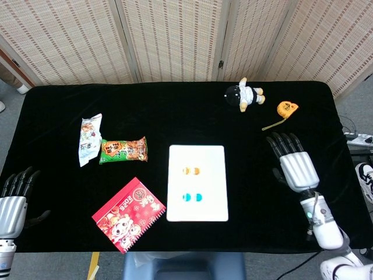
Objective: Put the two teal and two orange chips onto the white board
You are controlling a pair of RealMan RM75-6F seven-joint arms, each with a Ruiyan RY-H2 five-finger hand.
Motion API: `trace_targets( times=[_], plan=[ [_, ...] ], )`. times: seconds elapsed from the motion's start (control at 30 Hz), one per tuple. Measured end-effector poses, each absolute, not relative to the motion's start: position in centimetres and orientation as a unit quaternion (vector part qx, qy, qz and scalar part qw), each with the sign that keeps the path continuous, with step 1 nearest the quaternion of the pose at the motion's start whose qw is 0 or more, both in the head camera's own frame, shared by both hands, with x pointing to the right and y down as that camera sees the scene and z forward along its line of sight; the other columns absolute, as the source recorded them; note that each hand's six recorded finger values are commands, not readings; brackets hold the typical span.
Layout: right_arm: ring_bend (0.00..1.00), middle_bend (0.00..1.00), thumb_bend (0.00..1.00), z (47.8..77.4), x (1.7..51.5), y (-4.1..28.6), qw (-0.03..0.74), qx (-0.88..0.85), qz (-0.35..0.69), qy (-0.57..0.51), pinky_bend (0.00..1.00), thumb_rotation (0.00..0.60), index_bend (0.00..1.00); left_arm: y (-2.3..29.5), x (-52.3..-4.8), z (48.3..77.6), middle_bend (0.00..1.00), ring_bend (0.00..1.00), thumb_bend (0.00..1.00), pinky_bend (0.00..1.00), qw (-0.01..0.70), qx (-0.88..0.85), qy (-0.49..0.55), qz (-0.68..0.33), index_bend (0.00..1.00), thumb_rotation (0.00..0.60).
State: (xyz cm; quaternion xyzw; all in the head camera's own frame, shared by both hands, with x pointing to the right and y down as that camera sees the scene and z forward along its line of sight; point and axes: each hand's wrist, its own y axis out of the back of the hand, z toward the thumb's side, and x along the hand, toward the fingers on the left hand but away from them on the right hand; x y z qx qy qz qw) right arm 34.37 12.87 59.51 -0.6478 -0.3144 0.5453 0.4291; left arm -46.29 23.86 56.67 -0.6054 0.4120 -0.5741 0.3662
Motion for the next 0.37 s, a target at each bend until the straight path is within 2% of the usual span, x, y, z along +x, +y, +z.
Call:
trace_targets(
  times=[0.17,0.37],
  plan=[
    [0.0,0.0,0.29,57.9,37.9,16.2,0.408,-0.641,0.546,-0.353,0.0,0.6,0.0,23.7,-45.6,56.2,0.0,0.0,0.1,0.0,0.373,-0.606,0.413,-0.569,0.0,0.6],
    [0.0,0.0,0.29,56.3,40.0,19.0,0.401,-0.633,0.545,-0.376,0.0,0.6,0.0,23.8,-45.2,56.1,0.0,0.0,0.1,0.0,0.373,-0.606,0.413,-0.569,0.0,0.6]
  ],
)
